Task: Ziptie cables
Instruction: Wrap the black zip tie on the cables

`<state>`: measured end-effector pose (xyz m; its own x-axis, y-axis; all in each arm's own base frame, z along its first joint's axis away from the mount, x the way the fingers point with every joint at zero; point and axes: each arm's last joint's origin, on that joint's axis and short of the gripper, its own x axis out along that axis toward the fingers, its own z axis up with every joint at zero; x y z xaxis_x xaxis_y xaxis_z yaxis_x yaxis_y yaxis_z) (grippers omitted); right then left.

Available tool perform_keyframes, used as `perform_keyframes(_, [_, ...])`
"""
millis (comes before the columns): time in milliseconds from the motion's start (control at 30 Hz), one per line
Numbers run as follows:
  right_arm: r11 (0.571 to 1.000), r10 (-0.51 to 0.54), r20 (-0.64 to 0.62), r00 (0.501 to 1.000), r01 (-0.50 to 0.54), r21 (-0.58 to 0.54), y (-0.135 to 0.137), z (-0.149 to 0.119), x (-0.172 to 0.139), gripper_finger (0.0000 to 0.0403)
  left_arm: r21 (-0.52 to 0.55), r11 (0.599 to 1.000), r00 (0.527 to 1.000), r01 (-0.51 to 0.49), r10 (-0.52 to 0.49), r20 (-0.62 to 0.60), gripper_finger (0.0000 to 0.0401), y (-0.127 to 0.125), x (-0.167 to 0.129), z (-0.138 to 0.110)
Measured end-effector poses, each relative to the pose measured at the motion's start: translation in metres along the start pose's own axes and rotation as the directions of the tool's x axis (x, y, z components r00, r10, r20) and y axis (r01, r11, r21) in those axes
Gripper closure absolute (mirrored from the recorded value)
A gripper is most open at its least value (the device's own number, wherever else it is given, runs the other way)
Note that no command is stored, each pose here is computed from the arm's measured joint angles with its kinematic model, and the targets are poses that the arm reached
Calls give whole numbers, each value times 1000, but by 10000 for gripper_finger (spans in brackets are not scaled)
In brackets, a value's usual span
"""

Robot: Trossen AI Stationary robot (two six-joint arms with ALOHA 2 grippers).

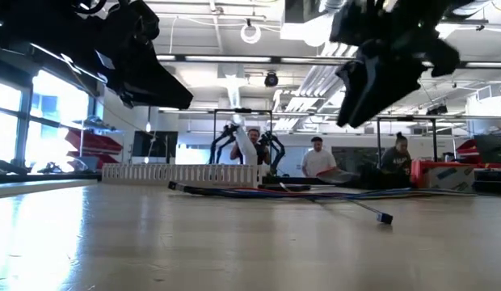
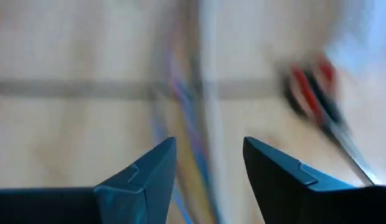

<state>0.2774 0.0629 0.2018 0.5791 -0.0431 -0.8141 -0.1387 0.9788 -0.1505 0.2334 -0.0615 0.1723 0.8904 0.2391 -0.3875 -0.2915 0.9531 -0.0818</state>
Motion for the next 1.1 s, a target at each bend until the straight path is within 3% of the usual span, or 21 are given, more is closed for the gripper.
perform_keyframes(167, [984, 142, 169, 975, -120, -133, 34, -1, 29, 227, -30, 987, 986, 156, -157, -58, 282, -5, 21, -12])
perform_keyframes(367, [983, 85, 157, 984, -57, -176, 52, 2, 43, 227, 21, 967, 942, 256, -244, -232, 322, -8, 57, -6])
perform_keyframes(500, [985, 83, 165, 983, -56, -162, 52, 4, 41, 227, 205, 935, 895, 290, -188, -405, 337, -4, 69, -8])
perform_keyframes(667, [991, 69, 152, 986, -50, -124, 51, 3, 41, 227, 365, 884, 877, 292, -96, -470, 316, 5, 73, -11])
perform_keyframes(900, [995, 64, 150, 987, -52, -82, 51, 3, 41, 227, 378, 893, 845, 244, -5, -534, 276, 24, 78, -18])
perform_keyframes(1100, [995, 65, 151, 986, -53, -83, 52, 3, 41, 227, 347, 887, 809, 305, -49, -586, 298, 27, 85, -27])
